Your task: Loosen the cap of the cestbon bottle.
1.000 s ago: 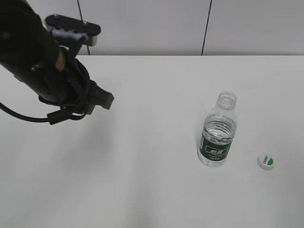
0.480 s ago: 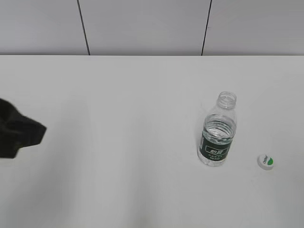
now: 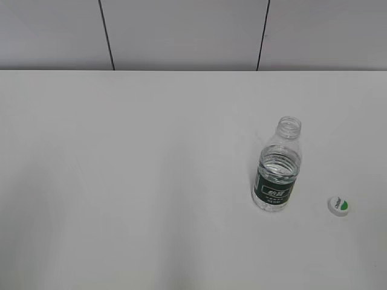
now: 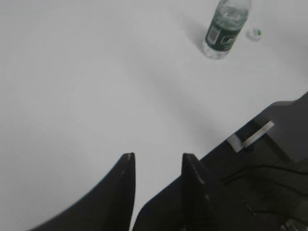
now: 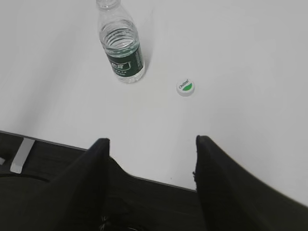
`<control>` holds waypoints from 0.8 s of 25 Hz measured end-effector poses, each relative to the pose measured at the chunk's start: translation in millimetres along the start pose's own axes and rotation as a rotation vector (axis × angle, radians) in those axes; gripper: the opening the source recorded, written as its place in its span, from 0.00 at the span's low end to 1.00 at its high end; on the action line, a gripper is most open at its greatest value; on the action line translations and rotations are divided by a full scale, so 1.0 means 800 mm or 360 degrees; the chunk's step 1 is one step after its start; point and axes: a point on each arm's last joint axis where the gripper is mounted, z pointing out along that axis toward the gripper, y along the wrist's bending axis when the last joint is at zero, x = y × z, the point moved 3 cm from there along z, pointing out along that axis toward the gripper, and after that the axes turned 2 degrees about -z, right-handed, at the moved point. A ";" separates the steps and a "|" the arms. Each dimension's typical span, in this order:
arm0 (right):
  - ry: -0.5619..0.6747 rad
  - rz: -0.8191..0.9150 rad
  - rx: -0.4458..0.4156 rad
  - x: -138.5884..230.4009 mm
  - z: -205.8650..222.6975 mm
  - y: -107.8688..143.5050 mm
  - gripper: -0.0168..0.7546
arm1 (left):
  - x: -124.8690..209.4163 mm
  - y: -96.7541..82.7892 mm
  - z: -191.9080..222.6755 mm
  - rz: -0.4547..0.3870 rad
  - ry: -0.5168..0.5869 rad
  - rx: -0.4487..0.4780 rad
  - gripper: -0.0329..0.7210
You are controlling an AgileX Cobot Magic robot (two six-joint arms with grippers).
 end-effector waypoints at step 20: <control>-0.0098 -0.0076 0.0078 0.031 0.006 -0.004 0.58 | 0.041 0.009 -0.056 0.0073 -0.0145 0.0113 0.38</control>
